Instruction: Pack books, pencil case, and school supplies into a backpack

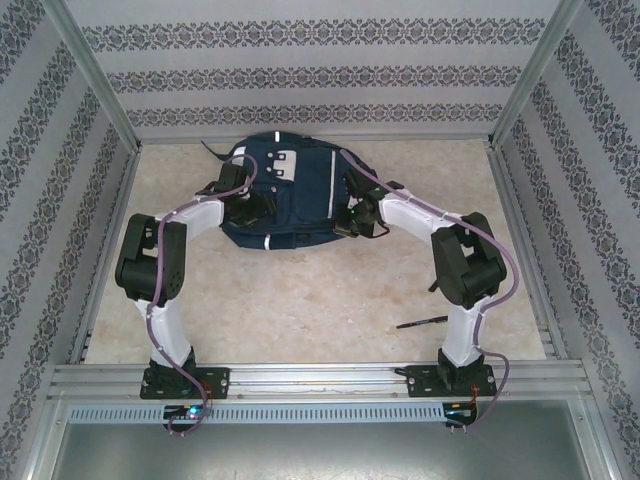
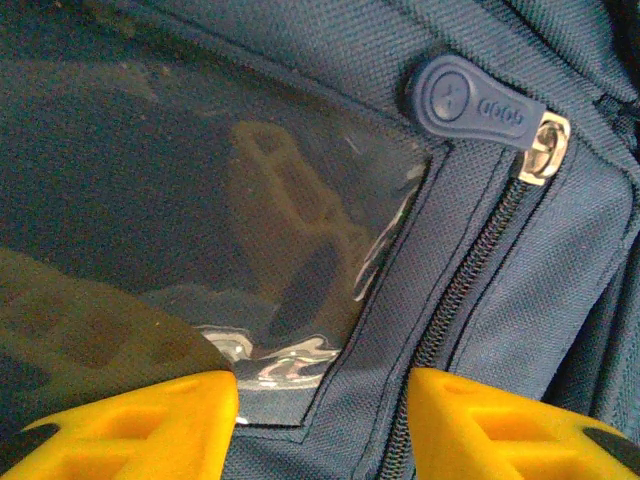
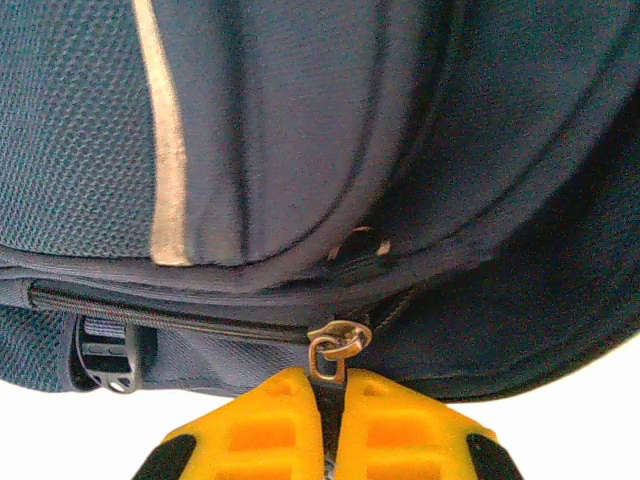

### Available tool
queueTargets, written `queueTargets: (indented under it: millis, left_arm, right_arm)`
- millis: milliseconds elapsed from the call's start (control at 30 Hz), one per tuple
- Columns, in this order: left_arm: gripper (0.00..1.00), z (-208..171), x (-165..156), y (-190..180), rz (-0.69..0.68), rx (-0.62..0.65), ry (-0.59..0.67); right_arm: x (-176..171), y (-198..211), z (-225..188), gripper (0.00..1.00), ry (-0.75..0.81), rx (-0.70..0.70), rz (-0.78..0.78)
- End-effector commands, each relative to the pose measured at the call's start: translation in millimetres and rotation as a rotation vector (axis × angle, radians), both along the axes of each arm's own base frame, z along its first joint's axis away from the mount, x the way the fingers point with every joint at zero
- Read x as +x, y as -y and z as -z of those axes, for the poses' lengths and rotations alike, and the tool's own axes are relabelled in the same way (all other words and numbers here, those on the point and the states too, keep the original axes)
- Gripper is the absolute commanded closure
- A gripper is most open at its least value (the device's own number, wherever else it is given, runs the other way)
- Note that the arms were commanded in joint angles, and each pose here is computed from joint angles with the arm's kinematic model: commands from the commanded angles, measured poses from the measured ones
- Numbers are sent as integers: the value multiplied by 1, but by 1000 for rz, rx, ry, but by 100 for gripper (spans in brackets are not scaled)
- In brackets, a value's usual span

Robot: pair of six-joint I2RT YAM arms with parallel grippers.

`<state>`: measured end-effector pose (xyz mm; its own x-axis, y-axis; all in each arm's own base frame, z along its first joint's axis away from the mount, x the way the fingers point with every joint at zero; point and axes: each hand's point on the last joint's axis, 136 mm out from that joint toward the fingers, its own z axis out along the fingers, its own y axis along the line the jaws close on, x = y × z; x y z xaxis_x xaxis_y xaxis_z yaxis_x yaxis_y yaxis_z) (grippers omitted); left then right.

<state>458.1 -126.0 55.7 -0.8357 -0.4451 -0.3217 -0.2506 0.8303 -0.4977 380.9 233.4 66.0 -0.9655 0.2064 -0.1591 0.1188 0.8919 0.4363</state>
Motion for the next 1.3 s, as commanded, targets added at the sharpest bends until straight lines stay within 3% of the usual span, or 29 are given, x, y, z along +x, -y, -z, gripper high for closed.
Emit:
queueTargets:
  millis: [0,267,467,567,733,900,1267]
  left_arm:
    - [50,42,-6,-55,-61,169,-113]
    - [48,38,45,-36,24,110,-90]
    - [44,-36,73,-10,38,-74,35]
    - [43,-58,51,-7,0,-123,-19]
    - [41,-51,-21,-7,-73,-152,-138]
    - [40,-43,-65,5,-99,-208,-167]
    - [40,-38,-61,32,-104,-228,-141]
  right_arm:
    - [-14,19,-9,100,-25,7,-14]
    - [-35,-52,-38,100,-9,319,-196]
    - [-47,-109,-41,100,3,389,-263]
    - [-48,-130,-39,100,20,421,-280]
    - [-46,-149,-43,100,49,465,-278]
    - [-48,-155,-47,100,73,486,-282]
    - [-62,-181,-46,100,75,517,-312]
